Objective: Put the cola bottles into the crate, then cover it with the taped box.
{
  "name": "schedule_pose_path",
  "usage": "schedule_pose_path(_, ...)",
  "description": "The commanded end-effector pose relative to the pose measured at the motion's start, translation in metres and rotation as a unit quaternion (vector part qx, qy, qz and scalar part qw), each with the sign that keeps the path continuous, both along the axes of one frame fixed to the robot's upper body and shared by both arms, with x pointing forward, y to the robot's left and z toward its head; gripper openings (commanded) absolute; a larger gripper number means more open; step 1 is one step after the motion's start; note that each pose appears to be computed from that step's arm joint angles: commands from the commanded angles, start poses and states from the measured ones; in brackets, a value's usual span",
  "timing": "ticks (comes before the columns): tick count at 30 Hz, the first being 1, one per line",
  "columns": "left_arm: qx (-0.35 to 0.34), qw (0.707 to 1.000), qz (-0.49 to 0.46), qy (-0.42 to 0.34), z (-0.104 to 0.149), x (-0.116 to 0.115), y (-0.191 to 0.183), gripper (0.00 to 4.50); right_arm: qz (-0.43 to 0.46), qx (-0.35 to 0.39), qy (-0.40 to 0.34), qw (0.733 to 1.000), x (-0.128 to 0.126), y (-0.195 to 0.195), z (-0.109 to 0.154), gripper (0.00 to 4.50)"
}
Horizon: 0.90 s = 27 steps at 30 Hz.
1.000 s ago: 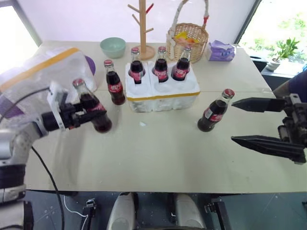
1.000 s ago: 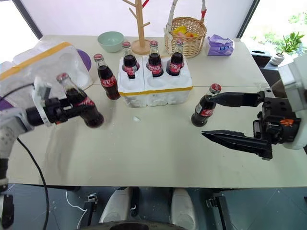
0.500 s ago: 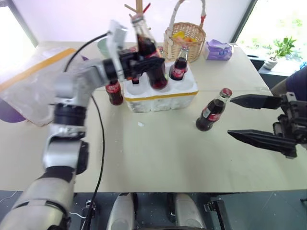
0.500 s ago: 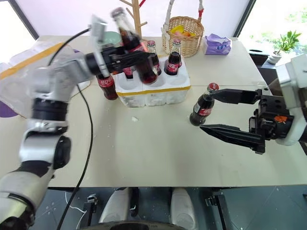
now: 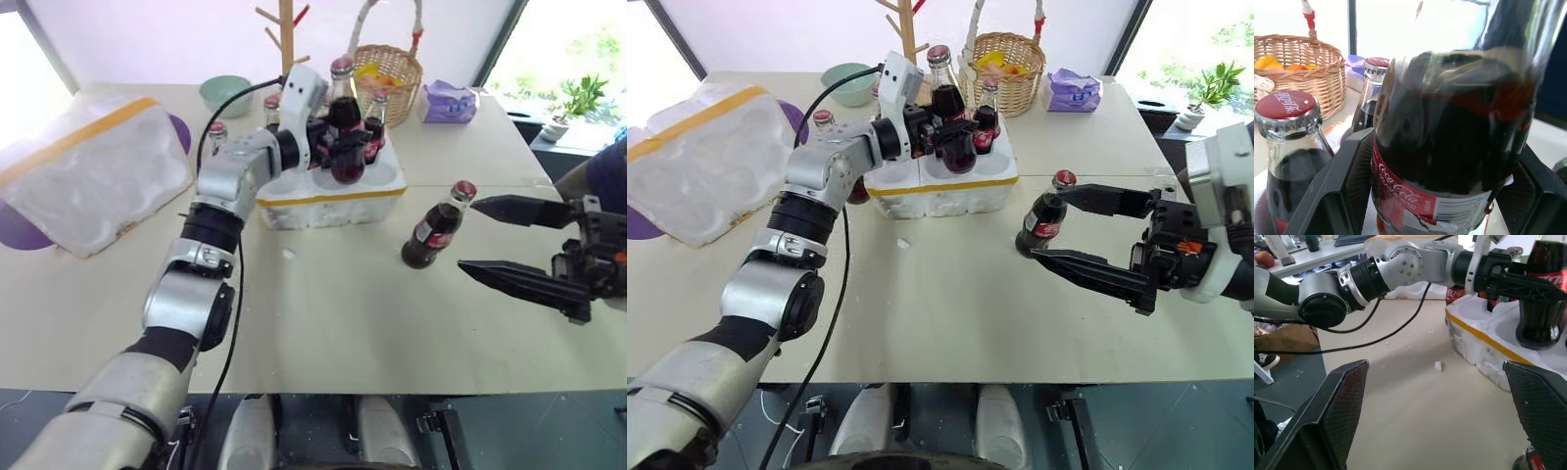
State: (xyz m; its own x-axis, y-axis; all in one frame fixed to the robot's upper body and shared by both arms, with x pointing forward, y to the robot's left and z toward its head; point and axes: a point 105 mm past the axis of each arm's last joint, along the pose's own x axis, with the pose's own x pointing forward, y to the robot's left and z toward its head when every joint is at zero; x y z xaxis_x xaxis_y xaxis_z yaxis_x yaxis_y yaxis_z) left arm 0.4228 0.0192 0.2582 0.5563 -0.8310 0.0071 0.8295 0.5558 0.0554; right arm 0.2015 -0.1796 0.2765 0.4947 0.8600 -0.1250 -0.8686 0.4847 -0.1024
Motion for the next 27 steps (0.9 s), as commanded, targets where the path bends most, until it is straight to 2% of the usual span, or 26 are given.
schedule_pose_path(1, 0.025, 0.999, -0.002, -0.034, 0.008, -0.007, 0.005, 2.78, -0.014, 0.006, -0.026, 1.000, 0.004, -0.004, 0.006, 4.50)
schedule_pose_path(10, 0.043, 0.999, 0.015, -0.014, -0.009, -0.003, 0.003, 2.78, -0.015, 0.005, -0.025, 1.000, 0.011, -0.005, 0.003, 4.50)
schedule_pose_path(14, 0.052, 0.997, 0.060, 0.021, -0.036, 0.015, -0.006, 2.78, -0.010, -0.001, -0.026, 1.000, 0.013, -0.003, 0.002, 4.50)
schedule_pose_path(16, 0.054, 0.995, 0.072, 0.033, -0.043, 0.019, -0.006, 3.82, -0.008, -0.002, -0.026, 1.000, 0.013, -0.003, 0.002, 4.50)
schedule_pose_path(17, 0.055, 0.995, 0.072, 0.032, -0.044, 0.019, -0.005, 4.11, -0.007, -0.003, -0.025, 1.000, 0.012, -0.002, 0.002, 4.50)
schedule_pose_path(18, 0.055, 0.996, 0.069, 0.029, -0.043, 0.019, -0.004, 4.48, -0.006, -0.003, -0.024, 1.000, 0.012, -0.002, 0.001, 4.50)
schedule_pose_path(22, 0.019, 0.999, 0.038, 0.004, -0.027, 0.010, 0.000, 4.48, -0.003, -0.003, -0.023, 1.000, 0.013, -0.002, 0.001, 4.50)
schedule_pose_path(27, -0.094, 0.993, -0.066, -0.038, 0.012, -0.038, 0.033, 4.48, 0.003, -0.002, -0.021, 1.000, 0.013, 0.000, -0.001, 4.50)
